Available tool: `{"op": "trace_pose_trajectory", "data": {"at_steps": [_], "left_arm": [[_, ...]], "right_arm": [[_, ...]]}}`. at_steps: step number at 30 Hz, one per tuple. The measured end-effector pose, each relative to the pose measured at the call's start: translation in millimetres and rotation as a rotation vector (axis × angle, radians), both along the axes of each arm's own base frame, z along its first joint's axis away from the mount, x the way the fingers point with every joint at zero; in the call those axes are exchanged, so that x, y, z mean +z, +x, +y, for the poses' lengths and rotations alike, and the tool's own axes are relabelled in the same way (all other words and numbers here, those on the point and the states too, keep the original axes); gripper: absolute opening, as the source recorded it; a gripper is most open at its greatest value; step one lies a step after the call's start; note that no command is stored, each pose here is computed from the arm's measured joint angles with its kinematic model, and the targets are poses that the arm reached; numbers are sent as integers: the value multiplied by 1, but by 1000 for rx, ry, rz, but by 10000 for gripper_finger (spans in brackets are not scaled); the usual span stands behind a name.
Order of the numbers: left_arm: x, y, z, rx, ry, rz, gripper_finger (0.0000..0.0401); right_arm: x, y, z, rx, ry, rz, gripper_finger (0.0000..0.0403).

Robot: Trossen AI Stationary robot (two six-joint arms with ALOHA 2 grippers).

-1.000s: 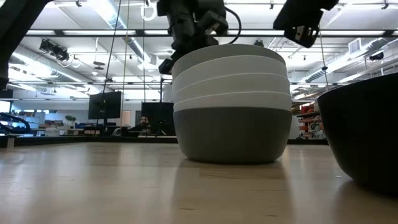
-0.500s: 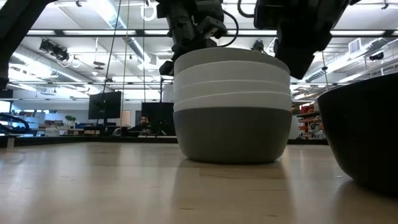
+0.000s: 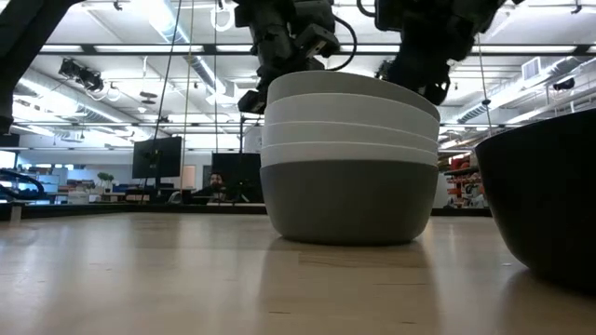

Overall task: Nest bowls inside each other
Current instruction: Stack the gray bowl on the white bowl

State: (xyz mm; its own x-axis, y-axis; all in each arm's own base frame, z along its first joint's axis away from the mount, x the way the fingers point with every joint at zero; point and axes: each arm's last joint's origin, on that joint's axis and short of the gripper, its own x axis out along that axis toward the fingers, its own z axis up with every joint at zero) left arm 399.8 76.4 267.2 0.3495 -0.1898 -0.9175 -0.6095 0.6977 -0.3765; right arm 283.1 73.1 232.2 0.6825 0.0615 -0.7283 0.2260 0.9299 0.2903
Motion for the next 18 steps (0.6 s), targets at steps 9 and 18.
{"op": "trace_pose_trajectory", "data": {"at_steps": [9,18], "left_arm": [[-1,3,-48,-109,-36,36,51],[21,-8,-60,-69,-38,7,39]], "right_arm": [[7,-11,-24,-21,-59,55,2],[11,-11,-33,-44,-56,42,3]]}}
